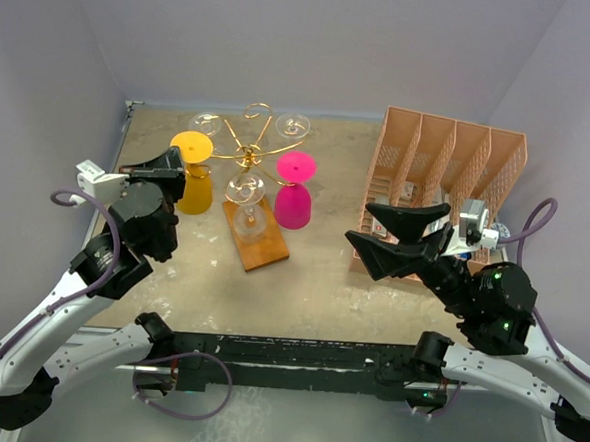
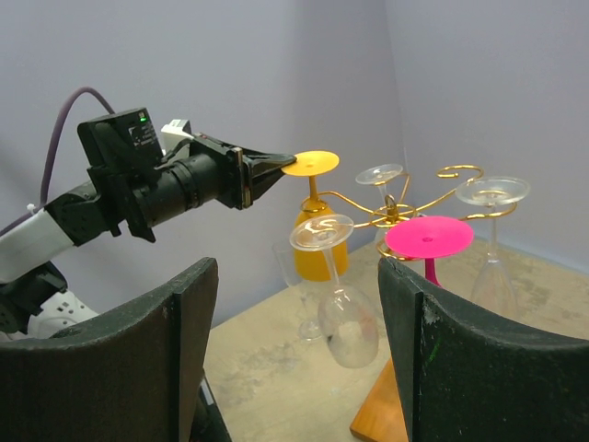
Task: Place the wine glass upside down on the wine glass rack
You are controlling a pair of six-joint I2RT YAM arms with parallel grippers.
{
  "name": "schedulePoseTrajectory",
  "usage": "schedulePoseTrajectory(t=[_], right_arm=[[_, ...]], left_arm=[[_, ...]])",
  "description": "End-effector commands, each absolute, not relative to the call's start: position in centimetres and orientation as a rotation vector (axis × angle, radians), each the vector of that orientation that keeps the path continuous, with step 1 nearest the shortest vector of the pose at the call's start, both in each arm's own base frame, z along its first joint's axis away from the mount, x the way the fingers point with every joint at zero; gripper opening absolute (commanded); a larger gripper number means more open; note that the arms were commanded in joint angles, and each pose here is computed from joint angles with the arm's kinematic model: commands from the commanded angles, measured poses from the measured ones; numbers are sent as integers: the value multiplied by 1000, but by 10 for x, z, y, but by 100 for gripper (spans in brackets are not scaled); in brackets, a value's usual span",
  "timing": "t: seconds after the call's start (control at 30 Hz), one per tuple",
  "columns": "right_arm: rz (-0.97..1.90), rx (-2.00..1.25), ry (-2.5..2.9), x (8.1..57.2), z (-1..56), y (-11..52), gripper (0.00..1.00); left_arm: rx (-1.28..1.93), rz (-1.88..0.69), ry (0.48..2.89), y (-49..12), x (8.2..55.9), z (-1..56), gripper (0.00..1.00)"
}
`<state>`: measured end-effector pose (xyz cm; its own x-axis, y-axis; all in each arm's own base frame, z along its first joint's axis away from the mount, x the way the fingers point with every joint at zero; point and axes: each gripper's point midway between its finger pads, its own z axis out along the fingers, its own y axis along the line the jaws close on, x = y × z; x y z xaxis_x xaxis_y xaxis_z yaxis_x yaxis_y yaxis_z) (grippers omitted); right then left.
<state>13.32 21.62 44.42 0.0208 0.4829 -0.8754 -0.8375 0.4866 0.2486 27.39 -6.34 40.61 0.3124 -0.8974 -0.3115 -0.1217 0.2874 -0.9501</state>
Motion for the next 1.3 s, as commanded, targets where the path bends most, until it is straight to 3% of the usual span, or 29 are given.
schedulePoseTrajectory(t=[0.0, 0.47, 0.77, 1.0, 1.13, 1.27], right_arm=[[1102, -359, 1089, 130, 459, 215, 72], [1112, -348, 1090, 132, 456, 219, 72], [1120, -349, 1078, 132, 454, 221, 72], [1123, -339, 1071, 132, 452, 219, 72], [1123, -334, 1066, 131, 451, 218, 72], [1117, -329, 1069, 132, 450, 217, 72]], left_arm=[[-1156, -749, 1181, -70, 273, 402, 0], [-1102, -790, 1321, -92, 273, 377, 0], [-1084, -790, 1382, -94, 266, 368, 8], [-1071, -758, 1432, -85, 252, 364, 24], [-1021, -684, 1475, -76, 244, 369, 45], [-966, -607, 1510, -67, 238, 372, 56]])
